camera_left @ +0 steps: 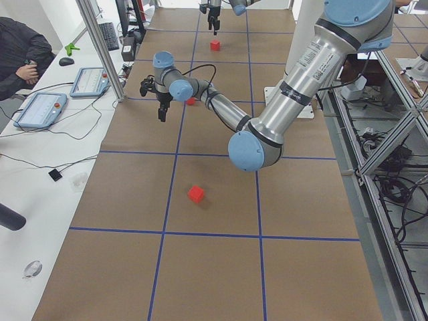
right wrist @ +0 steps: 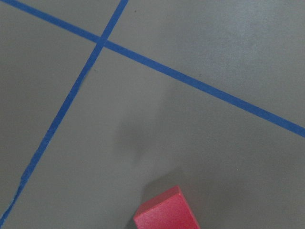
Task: Form red blocks into L shape at center
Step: 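Lower the right gripper and grasp the red cube near it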
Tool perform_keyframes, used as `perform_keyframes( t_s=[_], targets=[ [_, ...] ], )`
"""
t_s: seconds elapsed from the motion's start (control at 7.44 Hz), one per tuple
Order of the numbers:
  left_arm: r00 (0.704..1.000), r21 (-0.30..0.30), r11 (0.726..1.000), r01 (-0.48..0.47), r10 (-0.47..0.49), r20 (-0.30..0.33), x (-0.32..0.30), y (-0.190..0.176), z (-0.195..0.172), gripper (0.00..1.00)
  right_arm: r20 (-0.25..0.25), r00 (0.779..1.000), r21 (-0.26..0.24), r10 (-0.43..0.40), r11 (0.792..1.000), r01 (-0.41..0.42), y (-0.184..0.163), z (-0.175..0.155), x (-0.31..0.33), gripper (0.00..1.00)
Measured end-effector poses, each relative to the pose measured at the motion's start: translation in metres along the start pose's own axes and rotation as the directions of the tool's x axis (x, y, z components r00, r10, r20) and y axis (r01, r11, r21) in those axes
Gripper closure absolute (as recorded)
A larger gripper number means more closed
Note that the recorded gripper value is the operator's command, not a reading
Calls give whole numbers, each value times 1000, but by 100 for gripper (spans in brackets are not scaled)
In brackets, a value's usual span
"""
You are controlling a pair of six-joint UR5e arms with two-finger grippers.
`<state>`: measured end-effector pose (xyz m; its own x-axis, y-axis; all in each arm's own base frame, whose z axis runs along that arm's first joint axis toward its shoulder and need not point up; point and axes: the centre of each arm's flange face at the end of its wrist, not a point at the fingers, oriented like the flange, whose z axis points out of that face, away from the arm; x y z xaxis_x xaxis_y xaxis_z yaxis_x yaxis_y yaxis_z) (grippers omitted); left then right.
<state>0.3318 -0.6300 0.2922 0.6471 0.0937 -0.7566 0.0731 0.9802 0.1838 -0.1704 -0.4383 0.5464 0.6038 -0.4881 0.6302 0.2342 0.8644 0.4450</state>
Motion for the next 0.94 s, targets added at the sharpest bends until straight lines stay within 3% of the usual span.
perform_keyframes(
  t_s=[0.27,0.94],
  targets=[
    [1000,-1,1000,0,0,0,-1,0,0,1,-6,994,-31,-113,993,113,6,18,-1,0],
    [1000,-3,1000,1,-1,2,-4,1,2,1,-1,976,-61,-219,974,219,-11,52,-17,0]
  ],
)
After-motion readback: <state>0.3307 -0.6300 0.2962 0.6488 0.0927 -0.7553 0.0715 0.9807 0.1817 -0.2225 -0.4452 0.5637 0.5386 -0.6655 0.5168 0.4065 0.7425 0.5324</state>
